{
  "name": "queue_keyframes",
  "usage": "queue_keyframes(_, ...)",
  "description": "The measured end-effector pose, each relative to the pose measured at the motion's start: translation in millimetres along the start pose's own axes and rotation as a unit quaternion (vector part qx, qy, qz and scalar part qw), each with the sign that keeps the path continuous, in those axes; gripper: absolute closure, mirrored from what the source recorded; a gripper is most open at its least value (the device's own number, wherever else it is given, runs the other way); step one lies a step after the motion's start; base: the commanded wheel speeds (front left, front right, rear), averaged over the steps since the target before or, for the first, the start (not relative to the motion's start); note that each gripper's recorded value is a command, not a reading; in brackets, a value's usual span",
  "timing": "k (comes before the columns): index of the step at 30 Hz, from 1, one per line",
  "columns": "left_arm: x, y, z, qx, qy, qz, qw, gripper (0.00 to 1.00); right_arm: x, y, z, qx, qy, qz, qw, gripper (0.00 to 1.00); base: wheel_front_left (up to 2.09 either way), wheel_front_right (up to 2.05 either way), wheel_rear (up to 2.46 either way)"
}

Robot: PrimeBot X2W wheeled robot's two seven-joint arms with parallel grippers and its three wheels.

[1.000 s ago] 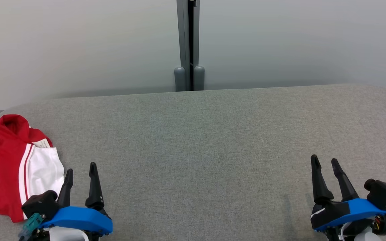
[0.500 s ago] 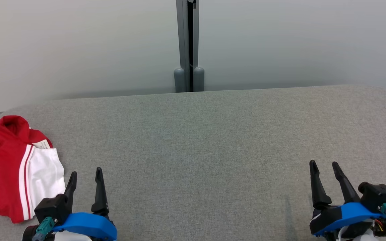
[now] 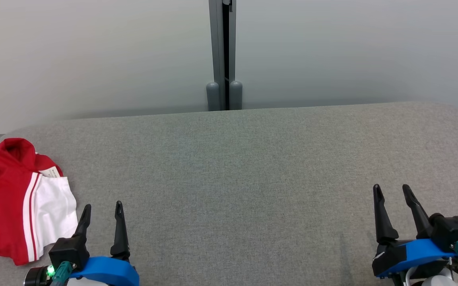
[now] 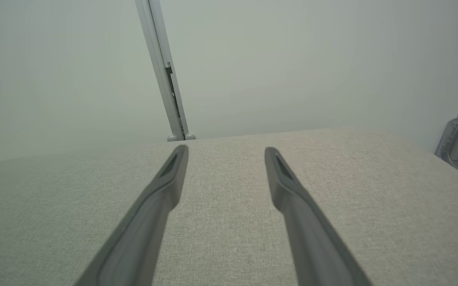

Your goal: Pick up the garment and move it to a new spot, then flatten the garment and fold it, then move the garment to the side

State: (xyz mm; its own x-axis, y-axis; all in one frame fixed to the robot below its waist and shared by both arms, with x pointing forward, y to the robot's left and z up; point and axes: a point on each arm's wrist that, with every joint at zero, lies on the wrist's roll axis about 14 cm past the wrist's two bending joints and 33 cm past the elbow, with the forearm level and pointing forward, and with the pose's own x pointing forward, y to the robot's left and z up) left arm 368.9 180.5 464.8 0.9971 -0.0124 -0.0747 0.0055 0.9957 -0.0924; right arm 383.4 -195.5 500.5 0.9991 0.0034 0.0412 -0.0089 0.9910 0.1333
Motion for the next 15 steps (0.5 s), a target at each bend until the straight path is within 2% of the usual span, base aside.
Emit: queue_keyframes(15,-7.8,8.5,0.7,0.047,-0.009,0.009,0.999,0.00,4.1,15.7,-7.4,-0.057,0.006,0.032,0.998,0.00,0.00,0.00,0.00)
